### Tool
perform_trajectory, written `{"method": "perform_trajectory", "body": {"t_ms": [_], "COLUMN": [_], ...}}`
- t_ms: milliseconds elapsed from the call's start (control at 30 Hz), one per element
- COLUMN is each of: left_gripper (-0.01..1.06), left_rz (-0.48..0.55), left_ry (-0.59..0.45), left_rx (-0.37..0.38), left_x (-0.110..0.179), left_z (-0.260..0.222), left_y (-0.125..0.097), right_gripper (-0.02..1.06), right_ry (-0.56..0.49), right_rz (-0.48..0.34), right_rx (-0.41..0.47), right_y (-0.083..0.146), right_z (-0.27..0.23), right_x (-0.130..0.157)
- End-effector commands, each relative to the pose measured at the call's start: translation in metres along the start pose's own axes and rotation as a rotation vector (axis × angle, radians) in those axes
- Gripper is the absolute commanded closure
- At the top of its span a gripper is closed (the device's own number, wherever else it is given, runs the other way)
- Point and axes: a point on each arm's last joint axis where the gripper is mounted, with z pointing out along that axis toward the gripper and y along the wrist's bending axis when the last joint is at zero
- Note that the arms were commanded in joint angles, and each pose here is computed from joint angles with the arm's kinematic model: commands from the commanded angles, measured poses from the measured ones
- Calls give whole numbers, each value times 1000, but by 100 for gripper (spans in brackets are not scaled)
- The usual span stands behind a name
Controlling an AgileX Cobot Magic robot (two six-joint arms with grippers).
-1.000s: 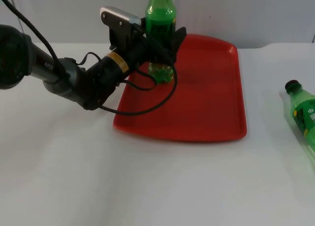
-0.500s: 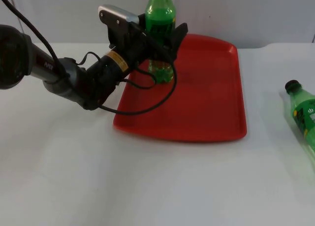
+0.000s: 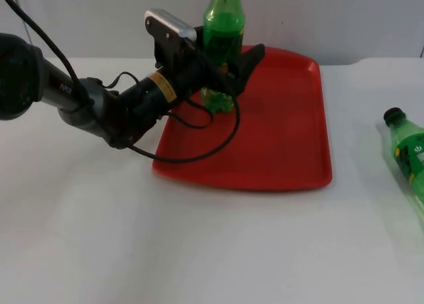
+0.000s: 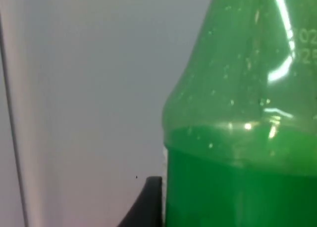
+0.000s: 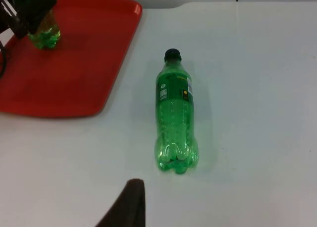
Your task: Place the bottle upright on the tray.
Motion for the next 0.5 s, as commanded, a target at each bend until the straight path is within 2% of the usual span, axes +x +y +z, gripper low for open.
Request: {"method": "perform_trajectory", "body": {"t_ms": [0, 100, 333, 433, 467], "left_gripper": [15, 15, 15, 15, 15], "left_rz": [-6, -8, -3, -16, -14], "left_ry": [-13, 21, 26, 74, 82], "left_rx": [2, -20, -38, -68, -52], "left_x": [-1, 1, -1, -4, -7], "left_z": [0, 0, -4, -5, -5], "left_y": [0, 2, 12, 21, 22], "right_gripper": [2, 2, 2, 2, 2], "right_ry": [-10, -10, -10, -10, -10], "right_rz": [0, 0, 0, 0, 0], "right_rx": [4, 4, 4, 4, 4], "right_y": [0, 0, 0, 0, 0], "right_z": [0, 0, 0, 0, 0], "right_x": [0, 0, 0, 0, 0]}}
